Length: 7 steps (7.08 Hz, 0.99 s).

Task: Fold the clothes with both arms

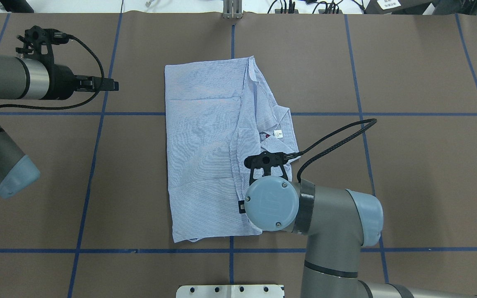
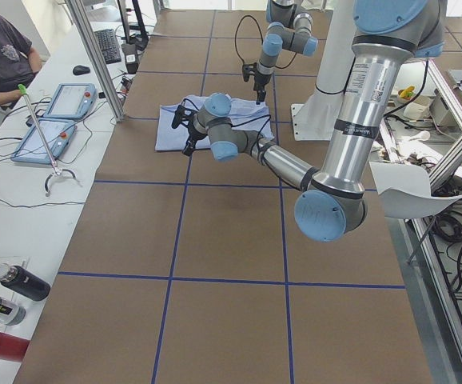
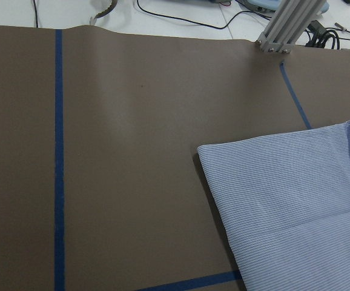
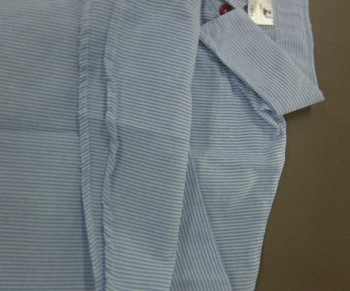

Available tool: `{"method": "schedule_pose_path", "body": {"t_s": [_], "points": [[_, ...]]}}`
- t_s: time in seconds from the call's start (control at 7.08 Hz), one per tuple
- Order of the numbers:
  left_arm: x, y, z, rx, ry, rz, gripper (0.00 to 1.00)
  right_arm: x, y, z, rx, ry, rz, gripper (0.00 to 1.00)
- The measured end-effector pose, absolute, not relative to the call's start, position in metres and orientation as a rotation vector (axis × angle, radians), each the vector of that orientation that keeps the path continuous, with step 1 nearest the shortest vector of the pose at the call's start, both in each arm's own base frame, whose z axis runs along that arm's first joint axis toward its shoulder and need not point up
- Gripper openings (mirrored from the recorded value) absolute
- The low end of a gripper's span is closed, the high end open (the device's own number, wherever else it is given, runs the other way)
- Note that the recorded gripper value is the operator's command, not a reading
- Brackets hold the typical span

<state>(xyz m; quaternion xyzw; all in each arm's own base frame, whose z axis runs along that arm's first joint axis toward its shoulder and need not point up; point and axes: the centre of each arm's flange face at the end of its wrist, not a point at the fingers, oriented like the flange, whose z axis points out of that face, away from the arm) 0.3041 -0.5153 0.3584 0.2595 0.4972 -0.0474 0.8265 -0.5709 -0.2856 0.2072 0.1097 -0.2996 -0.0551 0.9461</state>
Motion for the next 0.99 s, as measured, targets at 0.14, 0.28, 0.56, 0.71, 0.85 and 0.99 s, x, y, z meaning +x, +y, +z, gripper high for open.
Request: {"method": "schedule_pose_path", "body": {"t_s": [0.14, 0.28, 0.56, 0.71, 0.85, 0.99], "points": [[0.303, -0.514, 0.361, 0.547, 1.055, -0.105, 1.00, -0.579, -0.281, 0.206, 0.240, -0.599, -0.157, 1.00], [0.301, -0.512, 0.365, 0.543, 1.053, -0.109, 1.00, -0.590, -0.277, 0.205, 0.251, -0.587, -0.188, 1.00], [0.300, -0.510, 0.369, 0.539, 1.051, -0.111, 1.00, -0.612, -0.277, 0.210, 0.262, -0.545, -0.224, 1.00], [0.300, -0.510, 0.369, 0.538, 1.051, -0.111, 1.00, -0.619, -0.277, 0.216, 0.268, -0.524, -0.243, 1.00], [0.300, -0.510, 0.369, 0.538, 1.053, -0.111, 1.00, -0.623, -0.278, 0.223, 0.271, -0.503, -0.266, 1.00], [0.300, -0.510, 0.368, 0.540, 1.056, -0.111, 1.00, -0.624, -0.282, 0.228, 0.274, -0.488, -0.279, 1.00]]}}
